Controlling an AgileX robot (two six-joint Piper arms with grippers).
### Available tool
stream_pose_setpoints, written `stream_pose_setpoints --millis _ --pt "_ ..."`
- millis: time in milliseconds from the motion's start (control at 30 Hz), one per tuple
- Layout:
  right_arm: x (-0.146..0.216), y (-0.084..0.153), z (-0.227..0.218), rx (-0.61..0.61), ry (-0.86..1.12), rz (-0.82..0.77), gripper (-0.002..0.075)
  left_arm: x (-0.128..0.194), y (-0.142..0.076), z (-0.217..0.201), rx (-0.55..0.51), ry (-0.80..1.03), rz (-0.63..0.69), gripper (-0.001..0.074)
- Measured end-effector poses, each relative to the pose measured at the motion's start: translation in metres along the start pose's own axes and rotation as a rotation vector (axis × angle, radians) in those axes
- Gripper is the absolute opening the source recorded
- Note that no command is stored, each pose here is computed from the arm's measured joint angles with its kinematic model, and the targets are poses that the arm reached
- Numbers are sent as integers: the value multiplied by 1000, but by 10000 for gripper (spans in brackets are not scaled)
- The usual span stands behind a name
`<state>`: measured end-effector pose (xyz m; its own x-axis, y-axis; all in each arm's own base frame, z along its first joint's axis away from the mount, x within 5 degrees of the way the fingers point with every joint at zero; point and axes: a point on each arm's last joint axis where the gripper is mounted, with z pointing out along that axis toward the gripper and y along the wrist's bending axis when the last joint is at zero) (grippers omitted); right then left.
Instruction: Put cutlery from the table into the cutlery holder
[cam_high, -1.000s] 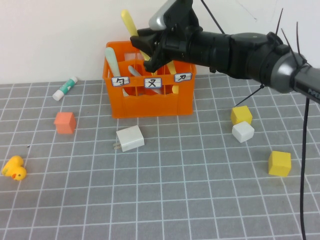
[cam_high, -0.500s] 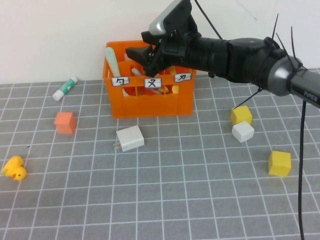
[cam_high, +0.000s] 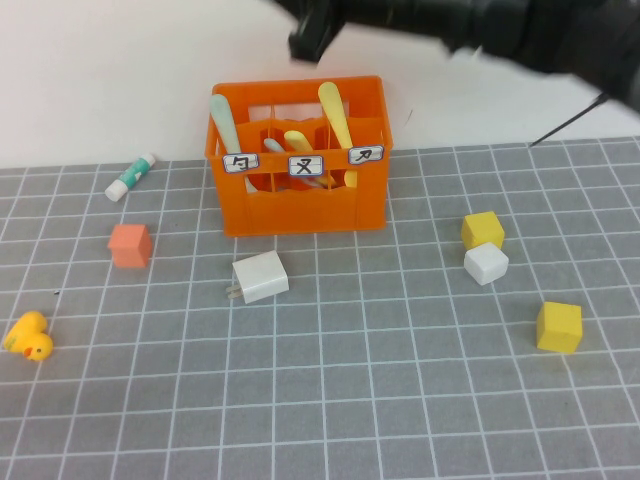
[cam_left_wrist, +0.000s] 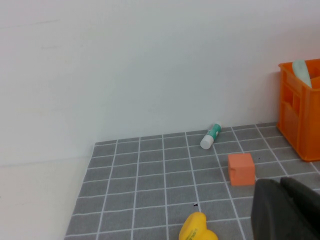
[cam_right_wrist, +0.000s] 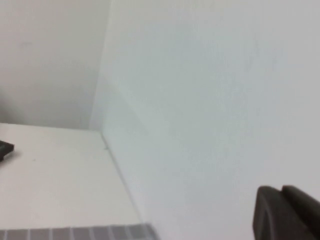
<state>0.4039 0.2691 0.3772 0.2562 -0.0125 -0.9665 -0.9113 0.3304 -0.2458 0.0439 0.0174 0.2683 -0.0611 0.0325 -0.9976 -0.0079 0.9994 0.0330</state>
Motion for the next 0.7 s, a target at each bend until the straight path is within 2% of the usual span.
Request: stream_pose_setpoints --millis 133,233,300,433,600,700 --pt "-60 10 -23 19 24 -196 8 0 0 0 0 0 0 -1" --pt "-105 19 -50 93 134 -288 8 0 0 0 0 0 0 -1" --pt "-120 22 -66 148 247 -319 7 0 0 0 0 0 0 -1" --pt "-124 24 -100 223 589 -398 6 0 0 0 0 0 0 -1" --pt "-103 24 -139 312 1042 -305 6 0 0 0 1 1 -13 -1" --pt "-86 30 -156 357 1176 -257 6 1 -1 0 16 13 -63 -1"
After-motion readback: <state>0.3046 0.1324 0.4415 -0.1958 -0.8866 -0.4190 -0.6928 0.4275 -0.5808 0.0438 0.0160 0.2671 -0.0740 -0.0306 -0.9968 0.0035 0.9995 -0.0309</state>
